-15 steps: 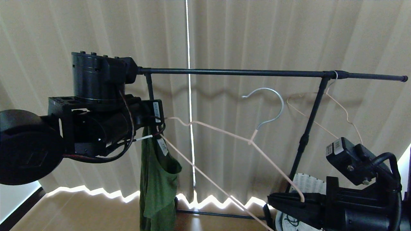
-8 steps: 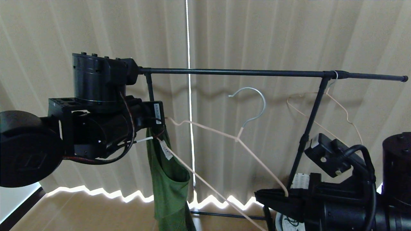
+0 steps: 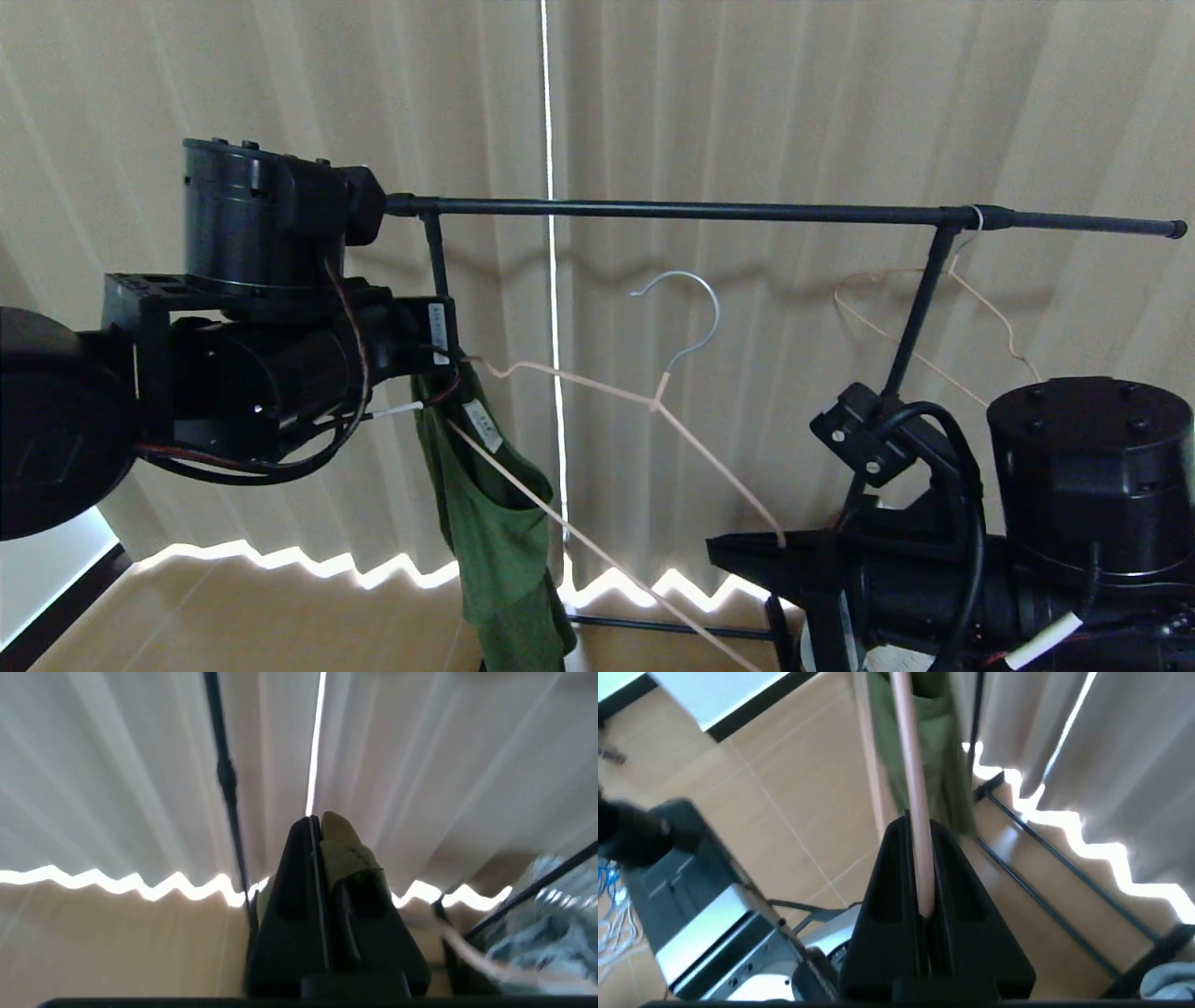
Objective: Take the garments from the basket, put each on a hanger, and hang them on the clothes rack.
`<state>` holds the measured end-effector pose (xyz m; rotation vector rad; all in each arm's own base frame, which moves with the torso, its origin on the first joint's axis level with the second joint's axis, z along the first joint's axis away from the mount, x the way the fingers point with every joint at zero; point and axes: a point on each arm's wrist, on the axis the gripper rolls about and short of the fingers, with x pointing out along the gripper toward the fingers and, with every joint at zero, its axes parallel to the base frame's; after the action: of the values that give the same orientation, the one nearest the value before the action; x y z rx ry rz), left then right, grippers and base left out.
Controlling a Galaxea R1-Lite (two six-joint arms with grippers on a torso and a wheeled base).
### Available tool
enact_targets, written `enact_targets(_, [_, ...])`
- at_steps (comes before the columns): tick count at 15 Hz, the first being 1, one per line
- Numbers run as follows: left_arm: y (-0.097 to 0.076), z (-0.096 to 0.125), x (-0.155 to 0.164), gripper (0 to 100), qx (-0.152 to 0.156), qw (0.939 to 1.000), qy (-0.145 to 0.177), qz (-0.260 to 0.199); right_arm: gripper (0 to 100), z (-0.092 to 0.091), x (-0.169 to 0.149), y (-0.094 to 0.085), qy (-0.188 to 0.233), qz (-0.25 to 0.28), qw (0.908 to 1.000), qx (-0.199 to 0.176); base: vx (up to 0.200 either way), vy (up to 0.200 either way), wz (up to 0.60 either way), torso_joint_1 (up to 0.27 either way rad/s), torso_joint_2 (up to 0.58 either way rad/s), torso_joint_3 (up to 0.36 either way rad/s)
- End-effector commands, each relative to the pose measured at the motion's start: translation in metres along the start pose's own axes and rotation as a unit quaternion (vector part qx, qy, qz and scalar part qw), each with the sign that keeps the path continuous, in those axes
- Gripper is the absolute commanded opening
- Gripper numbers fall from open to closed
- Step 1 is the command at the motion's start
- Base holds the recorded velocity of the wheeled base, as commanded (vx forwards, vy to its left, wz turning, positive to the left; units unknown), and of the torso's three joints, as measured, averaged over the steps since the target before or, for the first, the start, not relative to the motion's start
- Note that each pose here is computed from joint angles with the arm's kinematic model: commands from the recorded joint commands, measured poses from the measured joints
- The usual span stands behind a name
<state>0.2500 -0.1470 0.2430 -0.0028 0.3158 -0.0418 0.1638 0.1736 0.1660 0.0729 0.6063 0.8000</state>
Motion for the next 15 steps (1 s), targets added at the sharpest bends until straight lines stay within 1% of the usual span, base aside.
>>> enact_targets(1, [0.007,0.009,-0.016,0,-0.005,1.0,-0.008,-0.001,0,0.002,0.009,-0.007,0.005,-0.016,0.9998,0.011,0.0,0.0,0.0,0.0,0.0,0.0])
enact_targets(2, [0.007,0.009,-0.016,0,-0.005,1.0,-0.008,-0.001,0,0.002,0.009,-0.007,0.005,-0.016,0.9998,0.011,0.0,0.0,0.0,0.0,0.0,0.0])
enact_targets(3, [0.01,0.006,-0.023,0,0.003,1.0,0.006,0.0,0,0.006,0.015,-0.016,0.001,-0.032,0.9993,0.021,0.0,0.0,0.0,0.0,0.0,0.0])
enact_targets(4, [0.01,0.004,-0.024,0,0.005,0.9999,0.013,-0.001,0,0.007,0.017,-0.018,0.002,-0.035,0.9991,0.024,0.0,0.0,0.0,0.0,0.0,0.0])
enact_targets(6, [0.008,0.003,-0.024,0,0.004,0.9999,0.015,-0.005,0,0.01,0.017,-0.017,-0.004,-0.035,0.999,0.029,0.0,0.0,0.0,0.0,0.0,0.0])
enact_targets(11, [-0.012,-0.001,-0.034,0,-0.004,0.9989,0.017,-0.044,0,0.019,0.019,-0.015,-0.018,-0.03,0.9988,0.034,0.0,0.0,0.0,0.0,0.0,0.0])
enact_targets(15, [-0.025,-0.003,-0.041,0,-0.011,0.9974,0.018,-0.069,0,0.02,0.021,-0.014,-0.017,-0.028,0.9989,0.033,0.0,0.0,0.0,0.0,0.0,0.0])
